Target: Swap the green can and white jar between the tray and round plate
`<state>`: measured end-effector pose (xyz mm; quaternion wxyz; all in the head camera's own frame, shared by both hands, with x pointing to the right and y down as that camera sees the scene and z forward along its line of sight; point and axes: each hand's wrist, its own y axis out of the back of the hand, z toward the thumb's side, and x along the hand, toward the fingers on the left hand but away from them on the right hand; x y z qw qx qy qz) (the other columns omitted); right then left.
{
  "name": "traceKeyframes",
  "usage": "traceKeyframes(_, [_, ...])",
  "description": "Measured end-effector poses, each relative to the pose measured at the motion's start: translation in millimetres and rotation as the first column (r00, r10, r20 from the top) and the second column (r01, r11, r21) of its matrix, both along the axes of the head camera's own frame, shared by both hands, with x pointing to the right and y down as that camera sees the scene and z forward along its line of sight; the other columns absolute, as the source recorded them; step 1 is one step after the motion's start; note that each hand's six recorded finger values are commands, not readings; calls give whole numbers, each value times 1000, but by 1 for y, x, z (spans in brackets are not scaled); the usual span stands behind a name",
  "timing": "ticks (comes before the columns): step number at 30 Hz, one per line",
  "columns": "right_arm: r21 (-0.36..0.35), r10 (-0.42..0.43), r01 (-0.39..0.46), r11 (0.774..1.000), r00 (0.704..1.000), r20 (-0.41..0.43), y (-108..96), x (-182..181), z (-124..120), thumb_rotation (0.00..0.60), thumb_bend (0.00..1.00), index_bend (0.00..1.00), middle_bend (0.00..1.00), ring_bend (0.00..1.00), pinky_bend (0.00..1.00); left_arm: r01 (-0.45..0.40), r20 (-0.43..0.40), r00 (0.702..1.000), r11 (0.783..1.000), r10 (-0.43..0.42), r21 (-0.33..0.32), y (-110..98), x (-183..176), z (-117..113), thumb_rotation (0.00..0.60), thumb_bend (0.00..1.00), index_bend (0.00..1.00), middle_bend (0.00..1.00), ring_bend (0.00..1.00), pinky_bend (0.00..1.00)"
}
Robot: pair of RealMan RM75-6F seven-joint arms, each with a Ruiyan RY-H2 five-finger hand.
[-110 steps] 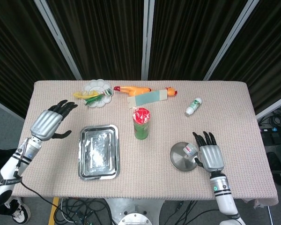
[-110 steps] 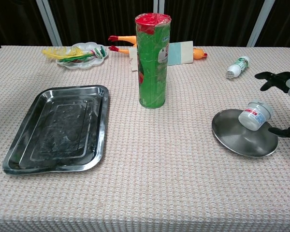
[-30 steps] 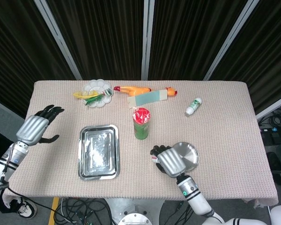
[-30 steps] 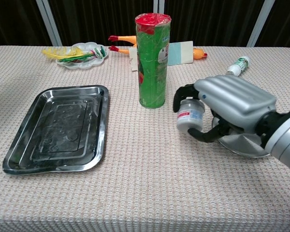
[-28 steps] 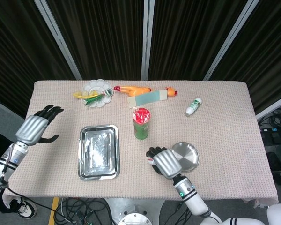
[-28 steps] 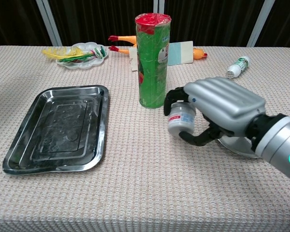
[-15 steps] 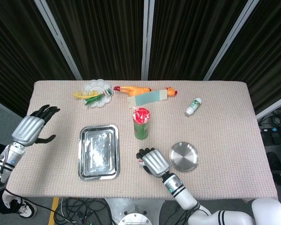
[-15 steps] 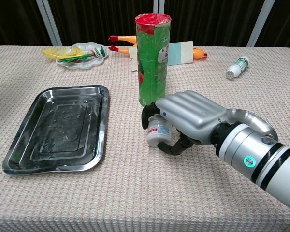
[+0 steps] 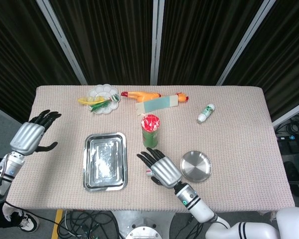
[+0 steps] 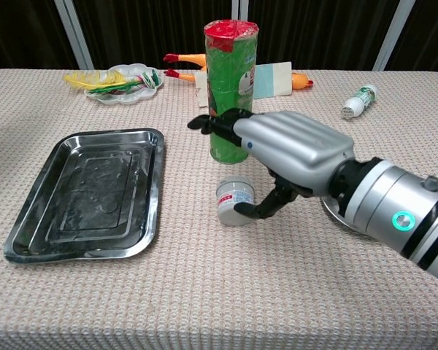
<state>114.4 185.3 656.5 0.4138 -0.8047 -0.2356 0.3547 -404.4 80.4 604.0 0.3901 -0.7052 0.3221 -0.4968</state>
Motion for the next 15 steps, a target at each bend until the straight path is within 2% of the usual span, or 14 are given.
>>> traceKeyframes(4, [55,-5,0,998,997,81,-8,1,-38,600,196,64,121,30,155,42,5,999,999,-42,3,4,-9,2,600,212,88,67,6,233])
traceKeyframes(7, [126,-10,-11,992,987,160,-18,3,-76,600,196,76,130,31,156,61,14,998,998,-61,-7,7,-13,5,600,210,88,68,0,234])
traceKeyframes(11, [275,-6,-56,960,975,220,-42,13,-120,600,191,80,121,31,148,68,30,997,998,-68,-6,8,-15,8,600,207,88,68,0,234])
traceKeyframes(15, [326,30,-101,940,976,215,-65,15,-131,600,185,52,82,2,55,62,30,998,998,-62,-3,7,-12,8,600,183,88,68,0,233])
